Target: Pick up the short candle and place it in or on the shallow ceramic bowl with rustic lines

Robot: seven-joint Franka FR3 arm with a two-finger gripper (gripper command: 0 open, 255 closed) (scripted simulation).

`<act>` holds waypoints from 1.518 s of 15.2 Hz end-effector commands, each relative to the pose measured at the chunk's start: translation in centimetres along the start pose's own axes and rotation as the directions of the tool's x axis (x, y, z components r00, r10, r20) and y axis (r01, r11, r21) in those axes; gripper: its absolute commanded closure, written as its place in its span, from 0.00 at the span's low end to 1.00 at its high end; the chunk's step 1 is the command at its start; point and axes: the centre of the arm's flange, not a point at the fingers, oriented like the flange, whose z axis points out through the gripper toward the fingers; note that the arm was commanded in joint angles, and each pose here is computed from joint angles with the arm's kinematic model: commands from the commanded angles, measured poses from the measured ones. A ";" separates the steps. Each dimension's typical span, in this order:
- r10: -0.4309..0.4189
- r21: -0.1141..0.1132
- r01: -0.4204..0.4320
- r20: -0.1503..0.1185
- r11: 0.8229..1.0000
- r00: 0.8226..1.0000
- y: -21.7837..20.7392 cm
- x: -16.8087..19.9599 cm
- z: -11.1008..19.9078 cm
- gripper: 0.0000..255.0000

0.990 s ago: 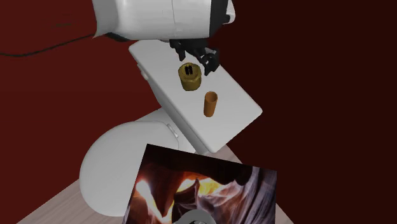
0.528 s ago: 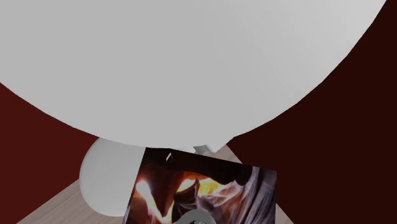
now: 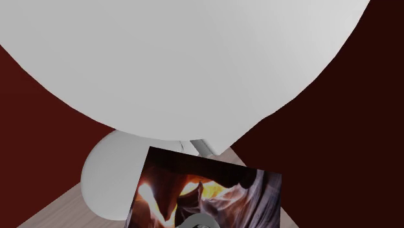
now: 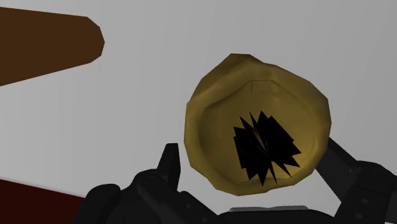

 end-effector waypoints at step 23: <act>0.000 0.000 0.000 0.000 1.000 1.000 0.1 0.0 -6.3 1.00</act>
